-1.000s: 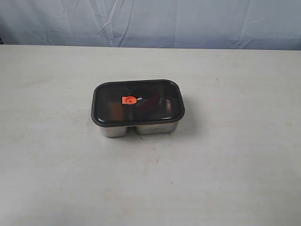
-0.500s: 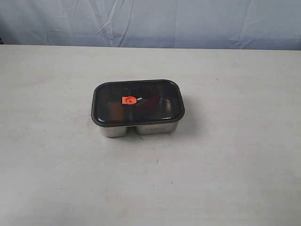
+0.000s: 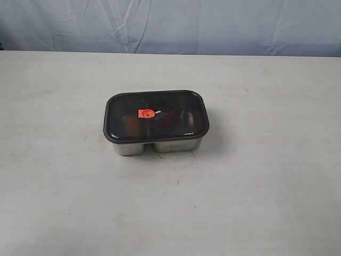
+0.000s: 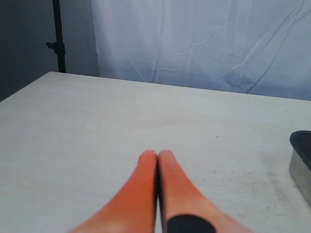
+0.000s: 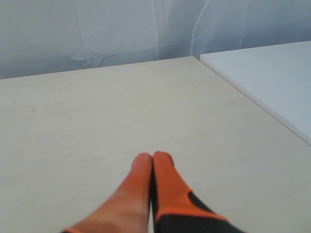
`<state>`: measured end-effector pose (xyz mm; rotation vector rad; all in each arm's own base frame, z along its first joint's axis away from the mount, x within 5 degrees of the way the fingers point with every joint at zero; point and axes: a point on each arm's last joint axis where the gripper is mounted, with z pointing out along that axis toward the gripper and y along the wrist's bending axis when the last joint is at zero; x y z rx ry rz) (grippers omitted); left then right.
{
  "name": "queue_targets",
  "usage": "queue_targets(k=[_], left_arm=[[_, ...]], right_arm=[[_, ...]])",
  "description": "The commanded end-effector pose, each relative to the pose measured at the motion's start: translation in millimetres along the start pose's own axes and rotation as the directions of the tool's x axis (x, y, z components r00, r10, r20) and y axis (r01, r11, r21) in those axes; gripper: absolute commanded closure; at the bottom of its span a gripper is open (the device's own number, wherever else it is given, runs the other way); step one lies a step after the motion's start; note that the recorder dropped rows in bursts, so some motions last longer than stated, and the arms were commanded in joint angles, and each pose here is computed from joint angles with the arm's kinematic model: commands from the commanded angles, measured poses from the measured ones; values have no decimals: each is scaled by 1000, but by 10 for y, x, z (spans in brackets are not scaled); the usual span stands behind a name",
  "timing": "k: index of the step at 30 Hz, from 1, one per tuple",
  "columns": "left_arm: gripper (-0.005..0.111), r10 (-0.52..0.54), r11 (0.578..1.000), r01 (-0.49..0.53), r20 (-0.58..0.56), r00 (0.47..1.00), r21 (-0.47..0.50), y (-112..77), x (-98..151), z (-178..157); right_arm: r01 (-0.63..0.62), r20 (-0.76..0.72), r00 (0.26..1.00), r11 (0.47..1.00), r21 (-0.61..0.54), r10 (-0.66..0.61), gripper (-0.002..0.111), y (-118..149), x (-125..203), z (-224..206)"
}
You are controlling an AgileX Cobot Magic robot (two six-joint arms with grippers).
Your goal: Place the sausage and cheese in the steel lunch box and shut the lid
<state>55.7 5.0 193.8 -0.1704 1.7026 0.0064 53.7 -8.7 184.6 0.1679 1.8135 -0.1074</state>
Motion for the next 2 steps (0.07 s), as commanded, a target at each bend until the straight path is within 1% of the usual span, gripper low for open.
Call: queue_targets(k=[1, 2], left_arm=[[107, -6, 1000, 6, 14, 1000, -1, 1, -1, -2], [107, -6, 1000, 6, 14, 1000, -1, 1, -1, -2]], right_arm=[[-2, 7, 1000, 1000, 5, 2, 108, -3, 7, 3], [-2, 7, 1000, 1000, 5, 2, 108, -3, 7, 3]])
